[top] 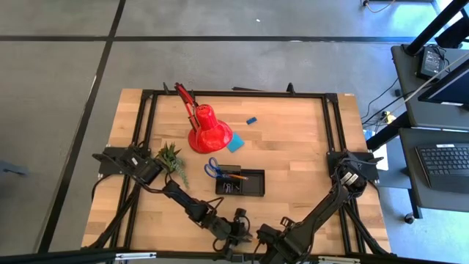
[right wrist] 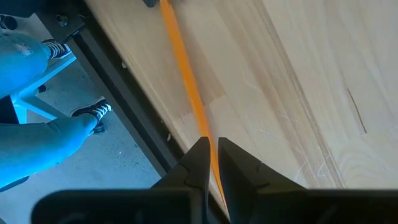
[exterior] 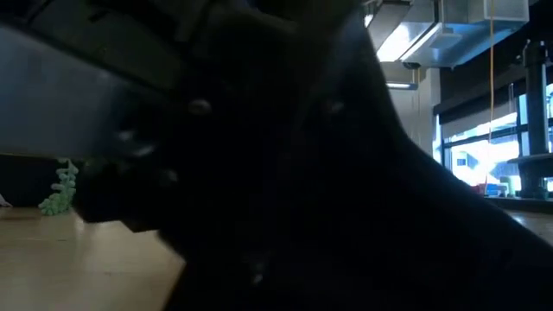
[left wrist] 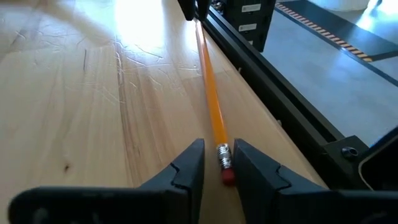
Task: Pick and place office supplies into organizer
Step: Put the orange pencil into the desk organizer
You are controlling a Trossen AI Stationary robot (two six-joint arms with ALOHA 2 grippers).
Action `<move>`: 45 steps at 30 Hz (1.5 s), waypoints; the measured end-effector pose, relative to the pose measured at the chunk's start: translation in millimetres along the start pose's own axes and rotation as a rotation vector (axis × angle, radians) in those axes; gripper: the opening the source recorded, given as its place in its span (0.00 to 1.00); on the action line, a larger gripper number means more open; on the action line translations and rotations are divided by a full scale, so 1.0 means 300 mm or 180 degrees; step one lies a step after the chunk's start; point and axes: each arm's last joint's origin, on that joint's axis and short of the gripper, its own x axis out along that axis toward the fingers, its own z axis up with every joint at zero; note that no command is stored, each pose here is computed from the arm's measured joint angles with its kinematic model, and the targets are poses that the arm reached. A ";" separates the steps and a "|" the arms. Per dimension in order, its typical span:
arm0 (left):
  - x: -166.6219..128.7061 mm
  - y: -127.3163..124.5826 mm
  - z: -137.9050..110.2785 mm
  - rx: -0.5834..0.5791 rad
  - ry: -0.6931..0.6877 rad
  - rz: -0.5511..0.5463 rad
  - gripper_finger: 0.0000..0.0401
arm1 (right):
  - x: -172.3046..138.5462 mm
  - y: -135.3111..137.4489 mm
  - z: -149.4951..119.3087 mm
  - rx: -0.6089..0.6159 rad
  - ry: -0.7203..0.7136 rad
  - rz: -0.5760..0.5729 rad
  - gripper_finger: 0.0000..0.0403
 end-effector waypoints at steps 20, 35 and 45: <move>0.002 0.006 0.011 0.0164 -0.0034 0.0074 0.04 | 0.000 -0.001 0.001 -0.0044 -0.0043 -0.0022 0.09; -0.088 0.022 0.132 0.0515 0.0209 0.0249 0.03 | -0.152 -0.020 -0.043 -0.0175 -0.0639 -0.0704 0.02; -0.202 0.032 0.269 0.0603 0.0274 0.0261 0.03 | -0.245 -0.009 -0.081 -0.0349 -0.1221 -0.0809 0.07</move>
